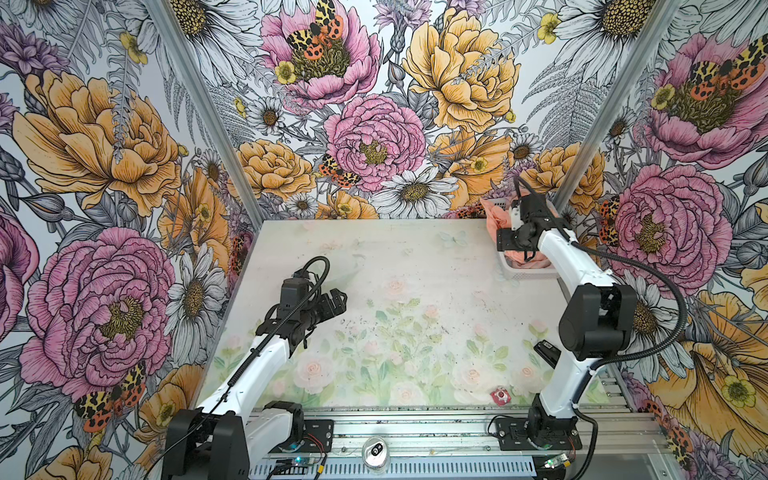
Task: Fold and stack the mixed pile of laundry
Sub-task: 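Lift the pink shirt high out of the basket with the right gripper, then lower the pink shirt onto the table in front of the basket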
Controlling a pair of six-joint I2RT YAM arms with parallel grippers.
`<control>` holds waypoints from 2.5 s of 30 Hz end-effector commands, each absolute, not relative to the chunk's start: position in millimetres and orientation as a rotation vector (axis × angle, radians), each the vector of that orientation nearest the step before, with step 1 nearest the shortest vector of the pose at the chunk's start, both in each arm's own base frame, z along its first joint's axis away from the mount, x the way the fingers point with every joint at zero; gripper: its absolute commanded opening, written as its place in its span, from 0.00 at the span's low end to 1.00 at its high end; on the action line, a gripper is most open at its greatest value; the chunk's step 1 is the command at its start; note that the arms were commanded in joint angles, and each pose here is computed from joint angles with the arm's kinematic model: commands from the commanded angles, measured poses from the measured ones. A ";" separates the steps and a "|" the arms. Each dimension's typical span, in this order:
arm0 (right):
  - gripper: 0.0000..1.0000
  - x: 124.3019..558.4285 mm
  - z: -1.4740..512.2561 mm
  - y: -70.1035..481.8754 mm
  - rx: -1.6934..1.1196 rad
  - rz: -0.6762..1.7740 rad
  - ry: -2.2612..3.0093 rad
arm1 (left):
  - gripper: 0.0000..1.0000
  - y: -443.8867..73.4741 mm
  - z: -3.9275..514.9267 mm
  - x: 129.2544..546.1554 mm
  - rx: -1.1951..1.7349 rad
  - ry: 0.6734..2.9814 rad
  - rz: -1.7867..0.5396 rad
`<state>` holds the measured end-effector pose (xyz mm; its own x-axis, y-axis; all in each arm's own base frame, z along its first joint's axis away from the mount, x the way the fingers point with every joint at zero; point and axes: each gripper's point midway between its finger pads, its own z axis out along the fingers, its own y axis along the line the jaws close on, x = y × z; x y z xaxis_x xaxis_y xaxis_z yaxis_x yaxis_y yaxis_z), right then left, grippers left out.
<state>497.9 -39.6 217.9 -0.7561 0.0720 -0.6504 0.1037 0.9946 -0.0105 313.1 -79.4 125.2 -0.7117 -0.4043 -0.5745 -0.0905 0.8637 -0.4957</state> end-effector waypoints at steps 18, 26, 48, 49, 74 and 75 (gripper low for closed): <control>0.83 579.0 141.2 -128.1 0.511 0.030 2.529 | 0.99 -90.5 128.9 317.0 -0.370 2.306 -0.606; 0.00 573.1 206.1 -115.8 0.462 -0.008 2.424 | 0.99 -93.4 135.5 319.2 -0.359 2.292 -0.612; 0.00 398.0 629.2 47.1 -0.098 0.342 1.470 | 0.99 -85.9 163.8 318.5 -0.356 2.195 -0.600; 0.00 386.7 641.9 57.4 -0.131 0.388 1.429 | 0.99 -85.4 164.9 318.7 -0.356 2.192 -0.599; 0.00 324.5 580.2 245.9 -0.467 1.102 1.595 | 0.99 -32.4 205.3 298.5 -0.506 2.069 -0.403; 0.00 341.0 564.1 240.0 -0.417 1.094 1.648 | 0.99 -31.0 204.9 298.8 -0.509 2.070 -0.397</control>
